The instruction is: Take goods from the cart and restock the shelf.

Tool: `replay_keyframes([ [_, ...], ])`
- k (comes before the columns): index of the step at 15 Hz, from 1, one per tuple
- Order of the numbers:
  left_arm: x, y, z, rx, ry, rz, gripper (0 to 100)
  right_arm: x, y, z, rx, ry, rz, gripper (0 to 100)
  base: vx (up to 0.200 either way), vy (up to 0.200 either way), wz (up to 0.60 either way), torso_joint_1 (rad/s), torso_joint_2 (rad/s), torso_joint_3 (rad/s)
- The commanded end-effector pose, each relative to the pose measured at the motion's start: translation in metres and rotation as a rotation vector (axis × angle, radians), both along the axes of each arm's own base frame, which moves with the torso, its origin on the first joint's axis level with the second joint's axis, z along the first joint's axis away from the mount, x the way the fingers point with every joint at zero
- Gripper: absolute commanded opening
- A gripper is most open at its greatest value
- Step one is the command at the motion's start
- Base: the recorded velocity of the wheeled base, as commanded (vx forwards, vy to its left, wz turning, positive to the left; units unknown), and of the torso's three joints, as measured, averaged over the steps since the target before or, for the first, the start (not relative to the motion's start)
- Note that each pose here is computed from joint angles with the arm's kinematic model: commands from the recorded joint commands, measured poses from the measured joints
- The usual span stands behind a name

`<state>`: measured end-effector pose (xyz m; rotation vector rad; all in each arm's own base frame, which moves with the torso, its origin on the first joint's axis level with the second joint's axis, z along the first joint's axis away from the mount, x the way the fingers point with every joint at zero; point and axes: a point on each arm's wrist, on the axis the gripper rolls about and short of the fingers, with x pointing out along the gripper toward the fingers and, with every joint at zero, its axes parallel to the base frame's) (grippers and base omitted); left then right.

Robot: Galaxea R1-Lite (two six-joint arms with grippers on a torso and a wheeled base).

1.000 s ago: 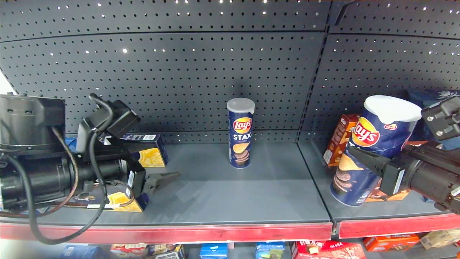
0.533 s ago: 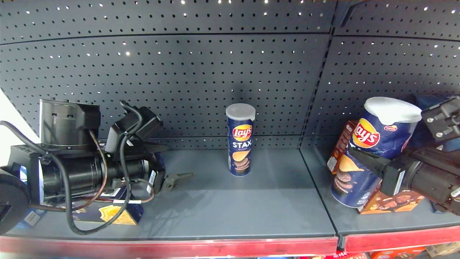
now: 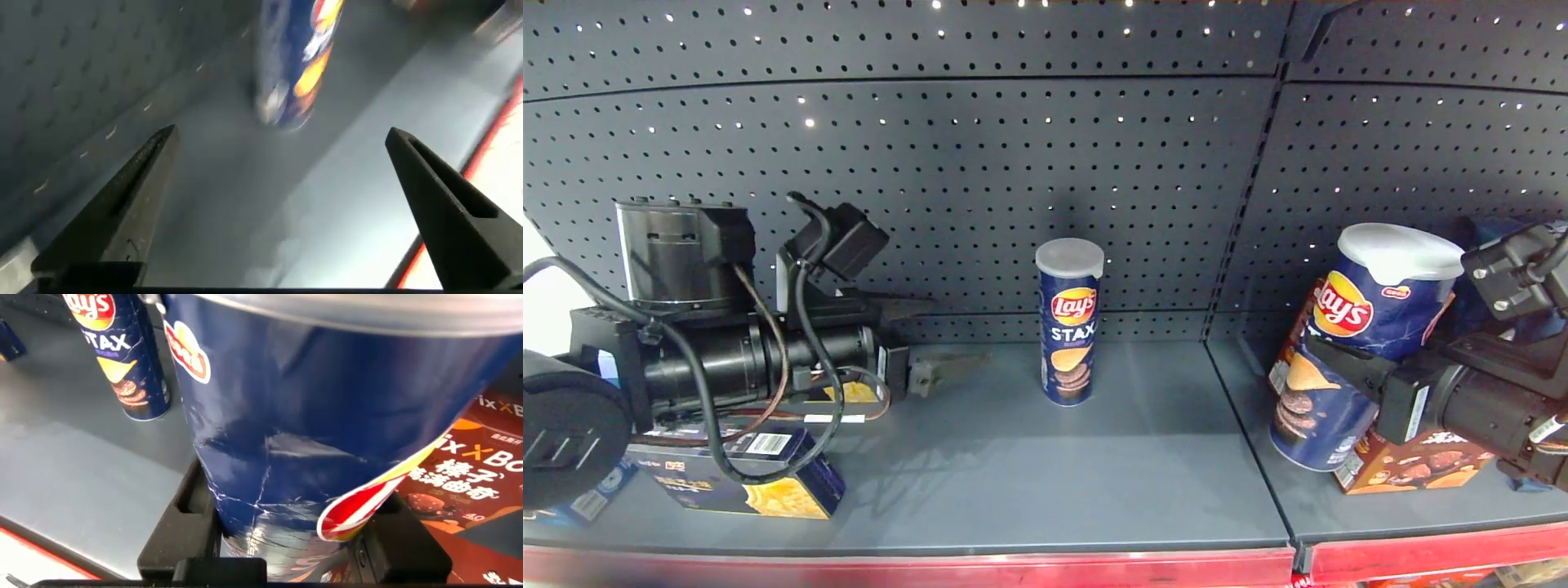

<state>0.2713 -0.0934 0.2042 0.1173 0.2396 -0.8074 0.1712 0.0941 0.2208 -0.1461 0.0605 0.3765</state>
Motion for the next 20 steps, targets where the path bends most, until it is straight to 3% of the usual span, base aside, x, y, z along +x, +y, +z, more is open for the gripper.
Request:
replay_keyframes([
  [1, 0.013, -0.004, -0.008, -0.028, 0.017, -0.016, 100, 0.000, 0.000, 0.000, -0.002, 0.001, 0.001, 0, 0.000, 0.000, 0.00, 0.000, 0.00, 0.000],
  [5, 0.036, -0.016, -0.021, -0.034, 0.017, -0.046, 100, 0.000, 0.000, 0.000, 0.000, -0.001, 0.001, 0, 0.000, 0.000, 0.00, 0.000, 0.00, 0.000],
  [7, 0.048, -0.020, -0.021, -0.072, -0.025, -0.129, 100, 0.000, 0.000, 0.000, -0.001, 0.000, 0.002, 0, 0.000, 0.000, 0.00, 0.000, 0.00, 0.000],
  [9, 0.058, -0.025, -0.028, -0.081, -0.041, -0.152, 100, 0.001, 0.001, 0.000, -0.001, 0.000, 0.007, 0, 0.000, 0.000, 0.00, 0.000, 0.00, 0.000],
  [16, 0.075, -0.034, -0.030, -0.098, -0.054, -0.211, 100, 0.000, 0.001, 0.000, 0.000, 0.002, 0.017, 0, 0.000, 0.000, 0.00, 0.000, 0.00, 0.000],
  [20, 0.087, -0.048, -0.028, -0.135, -0.061, -0.229, 100, 0.000, 0.001, 0.000, -0.001, 0.000, 0.019, 0, 0.000, 0.000, 0.00, 0.000, 0.00, 0.000],
])
